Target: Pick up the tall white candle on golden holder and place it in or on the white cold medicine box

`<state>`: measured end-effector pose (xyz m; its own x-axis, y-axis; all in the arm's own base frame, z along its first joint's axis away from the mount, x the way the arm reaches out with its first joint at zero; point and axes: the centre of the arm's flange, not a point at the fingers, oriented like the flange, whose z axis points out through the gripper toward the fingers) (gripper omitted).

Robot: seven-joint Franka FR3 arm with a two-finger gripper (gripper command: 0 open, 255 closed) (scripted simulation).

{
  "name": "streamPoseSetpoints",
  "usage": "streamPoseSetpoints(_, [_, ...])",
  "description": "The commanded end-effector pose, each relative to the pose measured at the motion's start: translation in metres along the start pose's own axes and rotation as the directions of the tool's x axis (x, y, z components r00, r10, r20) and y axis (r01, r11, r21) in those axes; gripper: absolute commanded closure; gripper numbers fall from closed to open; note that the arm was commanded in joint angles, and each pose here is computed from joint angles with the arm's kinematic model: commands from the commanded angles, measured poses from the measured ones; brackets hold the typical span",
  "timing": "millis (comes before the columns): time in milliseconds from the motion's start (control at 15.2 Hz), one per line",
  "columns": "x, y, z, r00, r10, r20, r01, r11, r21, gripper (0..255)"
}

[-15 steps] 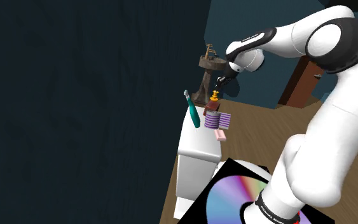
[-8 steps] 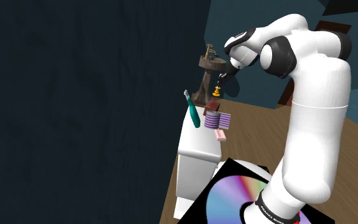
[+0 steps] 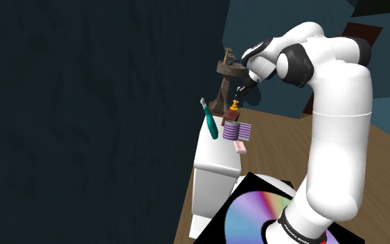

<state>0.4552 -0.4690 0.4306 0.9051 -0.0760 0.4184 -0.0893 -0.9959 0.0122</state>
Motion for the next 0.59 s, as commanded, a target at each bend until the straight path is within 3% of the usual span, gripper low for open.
streamPoseSetpoints(0, [-0.004, -0.001, 0.008, 1.0, 0.0, 0.0, 0.0, 1.0, 0.0, 255])
streamPoseSetpoints(528, [-0.014, -0.001, 0.029, 1.0, 0.0, 0.0, 0.0, 1.0, 0.0, 255])
